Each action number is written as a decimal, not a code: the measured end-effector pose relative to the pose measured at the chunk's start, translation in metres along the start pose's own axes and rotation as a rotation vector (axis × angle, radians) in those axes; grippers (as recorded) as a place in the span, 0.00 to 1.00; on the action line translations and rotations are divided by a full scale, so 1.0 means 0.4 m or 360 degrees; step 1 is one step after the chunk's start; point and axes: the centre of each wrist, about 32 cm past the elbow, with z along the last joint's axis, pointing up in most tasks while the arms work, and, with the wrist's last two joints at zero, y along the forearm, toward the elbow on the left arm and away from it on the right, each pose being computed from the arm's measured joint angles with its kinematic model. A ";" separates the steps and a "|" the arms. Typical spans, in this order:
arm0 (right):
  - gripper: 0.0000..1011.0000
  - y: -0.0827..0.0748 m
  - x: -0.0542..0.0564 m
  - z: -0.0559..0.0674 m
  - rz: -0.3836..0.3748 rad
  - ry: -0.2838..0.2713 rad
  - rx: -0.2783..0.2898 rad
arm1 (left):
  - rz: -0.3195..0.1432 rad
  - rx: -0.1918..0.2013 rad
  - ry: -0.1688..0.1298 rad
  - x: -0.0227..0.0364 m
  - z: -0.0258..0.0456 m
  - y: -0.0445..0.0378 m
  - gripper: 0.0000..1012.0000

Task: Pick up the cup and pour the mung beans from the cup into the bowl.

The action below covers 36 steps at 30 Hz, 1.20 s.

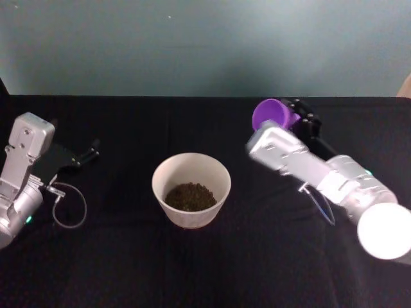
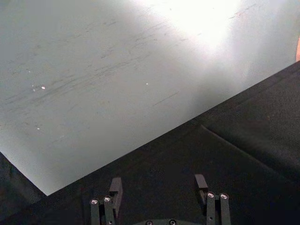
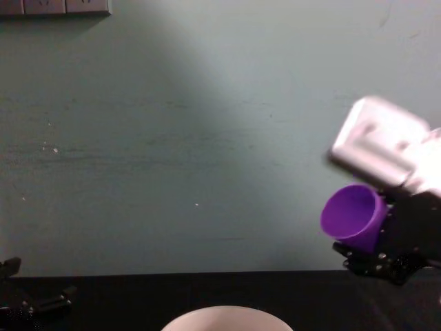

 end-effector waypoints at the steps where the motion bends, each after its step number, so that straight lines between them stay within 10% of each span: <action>1: 0.72 -0.001 0.001 -0.010 0.0000 0.0054 0.0018 | 0.0000 0.0000 0.0000 0.000 0.000 0.000 0.99; 16: 0.72 0.016 -0.025 -0.154 0.0046 0.0887 0.0303 | 0.0000 0.0000 0.0000 0.000 0.000 0.000 0.99; 36: 0.72 0.060 -0.054 -0.254 0.0345 0.1452 0.0329 | 0.0000 0.0000 0.0000 0.000 0.000 0.000 0.99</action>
